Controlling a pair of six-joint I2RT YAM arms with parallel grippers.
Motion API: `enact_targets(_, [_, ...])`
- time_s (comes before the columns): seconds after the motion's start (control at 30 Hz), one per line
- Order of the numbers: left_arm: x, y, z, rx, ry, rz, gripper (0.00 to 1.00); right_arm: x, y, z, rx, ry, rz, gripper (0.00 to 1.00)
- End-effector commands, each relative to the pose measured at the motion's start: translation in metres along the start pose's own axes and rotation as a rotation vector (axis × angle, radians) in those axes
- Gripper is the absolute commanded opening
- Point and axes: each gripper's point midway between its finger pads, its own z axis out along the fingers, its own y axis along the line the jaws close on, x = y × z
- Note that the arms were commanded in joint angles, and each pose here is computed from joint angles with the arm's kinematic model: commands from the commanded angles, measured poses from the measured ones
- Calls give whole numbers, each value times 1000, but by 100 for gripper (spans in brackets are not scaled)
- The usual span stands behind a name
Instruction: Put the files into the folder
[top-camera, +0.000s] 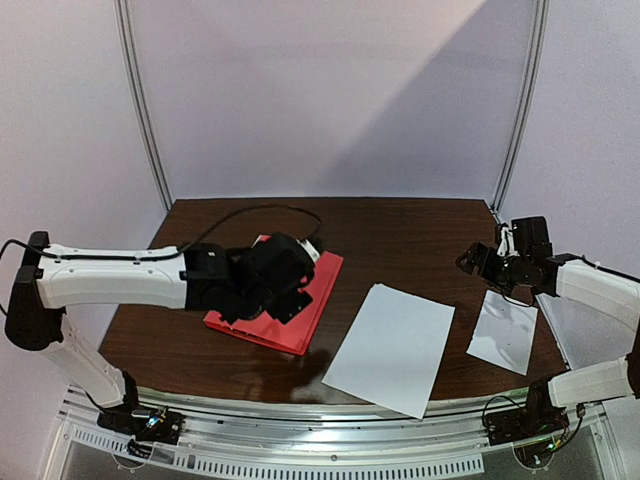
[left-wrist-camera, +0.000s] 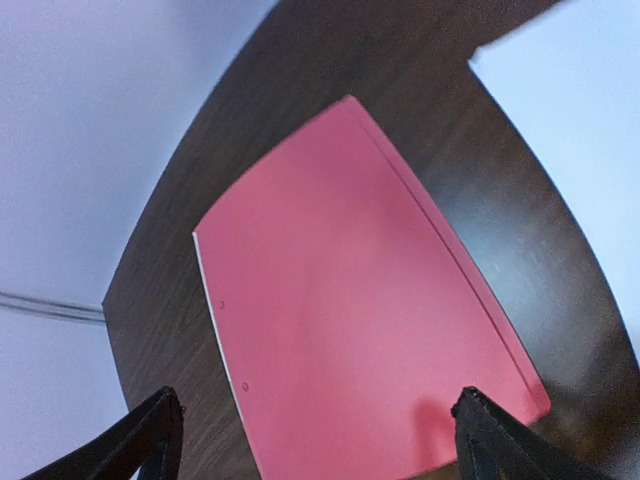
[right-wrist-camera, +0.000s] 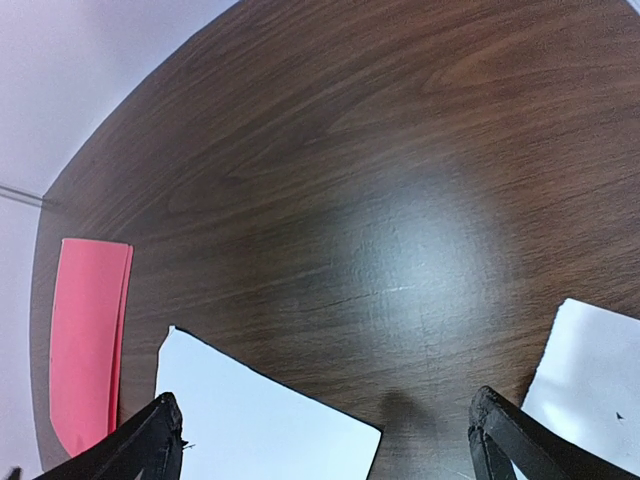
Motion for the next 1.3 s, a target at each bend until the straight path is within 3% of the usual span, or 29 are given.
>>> enact_targets(0.0, [39,-34,-16,-33,39,371,95,14,2,6,-28,64,-16,99])
enact_targets(0.13, [55,-65,-28,23,-78,508,94,17,4,6,-43,74,-19,99])
enact_targets(0.5, [77,-91,-35,94,-344,622,88,28,-3,6,-40,84,-22,99])
enact_targets(0.77, [80,-85,-13,27,-373,658,84,30,-5,8,-36,91,-39,99])
enact_targets(1.27, [94,-77,28,-44,-242,801,75,37,-12,12,-13,114,-68,99])
